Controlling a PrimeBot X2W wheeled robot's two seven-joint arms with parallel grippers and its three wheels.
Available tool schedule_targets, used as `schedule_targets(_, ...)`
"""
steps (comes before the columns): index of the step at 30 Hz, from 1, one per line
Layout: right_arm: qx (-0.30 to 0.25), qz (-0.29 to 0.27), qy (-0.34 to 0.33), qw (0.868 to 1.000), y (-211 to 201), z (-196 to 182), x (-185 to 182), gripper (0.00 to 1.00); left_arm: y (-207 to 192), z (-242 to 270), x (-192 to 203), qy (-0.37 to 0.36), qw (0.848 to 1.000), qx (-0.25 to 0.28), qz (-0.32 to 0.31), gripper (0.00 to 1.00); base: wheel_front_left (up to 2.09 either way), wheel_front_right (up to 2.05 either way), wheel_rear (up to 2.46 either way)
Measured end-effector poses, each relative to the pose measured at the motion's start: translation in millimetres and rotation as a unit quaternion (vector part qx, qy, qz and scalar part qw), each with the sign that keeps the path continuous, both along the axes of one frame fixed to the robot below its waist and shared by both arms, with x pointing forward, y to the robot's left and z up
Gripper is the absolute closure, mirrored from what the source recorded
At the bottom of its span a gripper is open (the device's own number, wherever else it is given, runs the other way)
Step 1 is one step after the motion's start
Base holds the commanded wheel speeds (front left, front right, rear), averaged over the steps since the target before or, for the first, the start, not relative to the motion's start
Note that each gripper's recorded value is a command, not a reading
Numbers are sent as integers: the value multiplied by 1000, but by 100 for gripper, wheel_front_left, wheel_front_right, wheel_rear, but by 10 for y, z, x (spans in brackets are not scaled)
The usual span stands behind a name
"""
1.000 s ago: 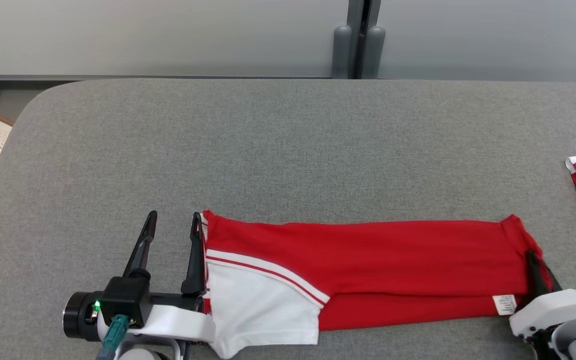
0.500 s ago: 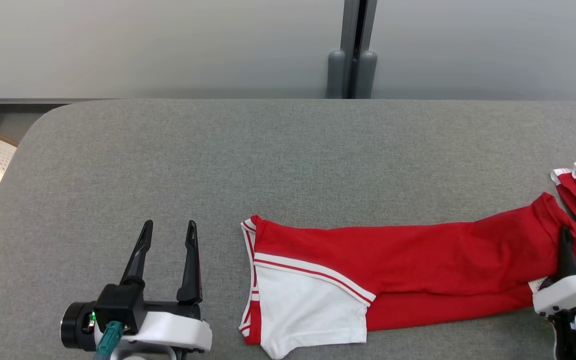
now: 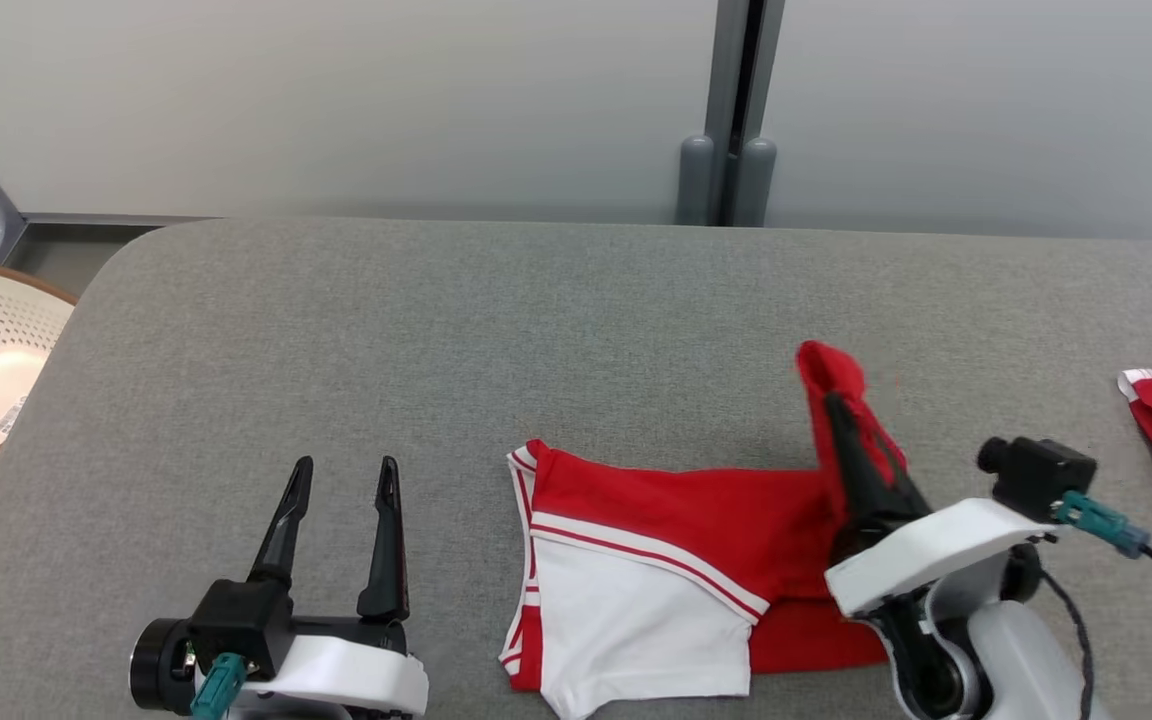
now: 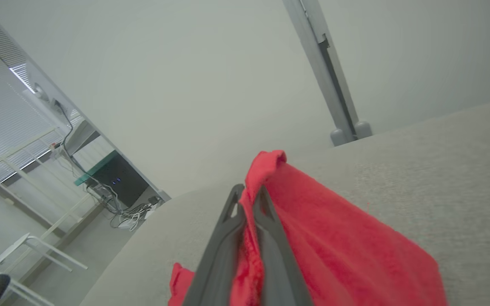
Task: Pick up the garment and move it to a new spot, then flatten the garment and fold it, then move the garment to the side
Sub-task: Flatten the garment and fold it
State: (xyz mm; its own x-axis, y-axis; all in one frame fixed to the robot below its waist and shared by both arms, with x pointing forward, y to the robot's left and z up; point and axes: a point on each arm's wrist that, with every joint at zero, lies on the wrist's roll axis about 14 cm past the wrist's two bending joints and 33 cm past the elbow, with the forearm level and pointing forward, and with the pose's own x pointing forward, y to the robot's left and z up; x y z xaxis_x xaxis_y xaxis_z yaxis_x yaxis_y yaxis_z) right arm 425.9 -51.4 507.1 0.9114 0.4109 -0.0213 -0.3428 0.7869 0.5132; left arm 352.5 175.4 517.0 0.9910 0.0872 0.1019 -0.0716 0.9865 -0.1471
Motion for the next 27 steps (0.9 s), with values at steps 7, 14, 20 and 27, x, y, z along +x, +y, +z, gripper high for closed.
schedule_targets(7,-11,111,11,994,738,-95,-266,100,101,-51,-86,9,1000,-7,19,0,0,0,0)
schedule_targets(14,1,177,47,983,1206,-388,-480,100,251,-102,-198,19,999,-5,46,0,0,0,0)
schedule_targets(20,0,200,96,975,1411,-756,-555,95,355,-184,-289,34,997,-10,70,0,0,0,0)
schedule_targets(27,43,236,131,962,1689,-787,-746,0,415,-251,-330,47,995,-11,84,0,0,0,0)
